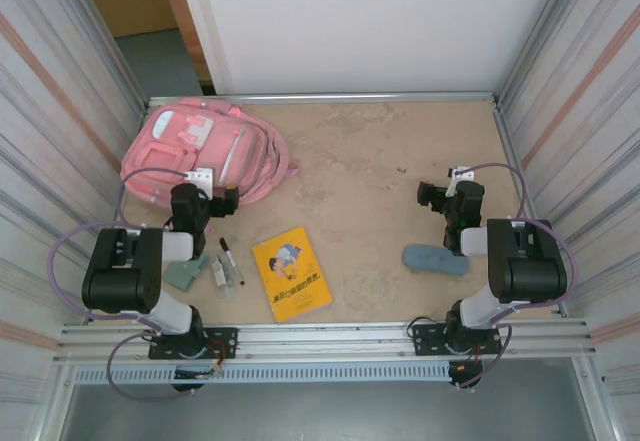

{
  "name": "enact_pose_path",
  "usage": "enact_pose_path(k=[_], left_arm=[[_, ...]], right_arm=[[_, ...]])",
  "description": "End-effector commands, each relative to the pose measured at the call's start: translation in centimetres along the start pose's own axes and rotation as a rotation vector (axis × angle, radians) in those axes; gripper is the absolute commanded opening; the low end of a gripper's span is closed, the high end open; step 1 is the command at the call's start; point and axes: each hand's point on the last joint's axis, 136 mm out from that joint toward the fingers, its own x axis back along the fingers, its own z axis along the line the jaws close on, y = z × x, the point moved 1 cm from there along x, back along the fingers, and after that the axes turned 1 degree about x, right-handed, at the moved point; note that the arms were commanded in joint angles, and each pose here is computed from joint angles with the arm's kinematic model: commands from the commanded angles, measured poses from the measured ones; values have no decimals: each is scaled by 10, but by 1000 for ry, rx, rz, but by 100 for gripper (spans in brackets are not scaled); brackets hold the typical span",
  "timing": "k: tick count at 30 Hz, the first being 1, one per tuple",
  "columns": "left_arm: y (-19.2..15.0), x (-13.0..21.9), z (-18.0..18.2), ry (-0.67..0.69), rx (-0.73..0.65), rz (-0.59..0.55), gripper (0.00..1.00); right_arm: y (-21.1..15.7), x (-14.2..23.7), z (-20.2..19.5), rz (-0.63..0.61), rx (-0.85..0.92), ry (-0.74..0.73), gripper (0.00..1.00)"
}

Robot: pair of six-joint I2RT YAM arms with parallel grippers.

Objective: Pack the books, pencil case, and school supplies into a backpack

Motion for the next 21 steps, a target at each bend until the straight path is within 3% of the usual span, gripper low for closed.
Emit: enact_pose_path(k=[1,21], left_arm=[[11,0,1,4,-19,-31,99],[11,0,0,2,-20,-30,99]], right_arm=[[12,0,1,-31,22,2,99],[12,0,0,-30,17,5,99]])
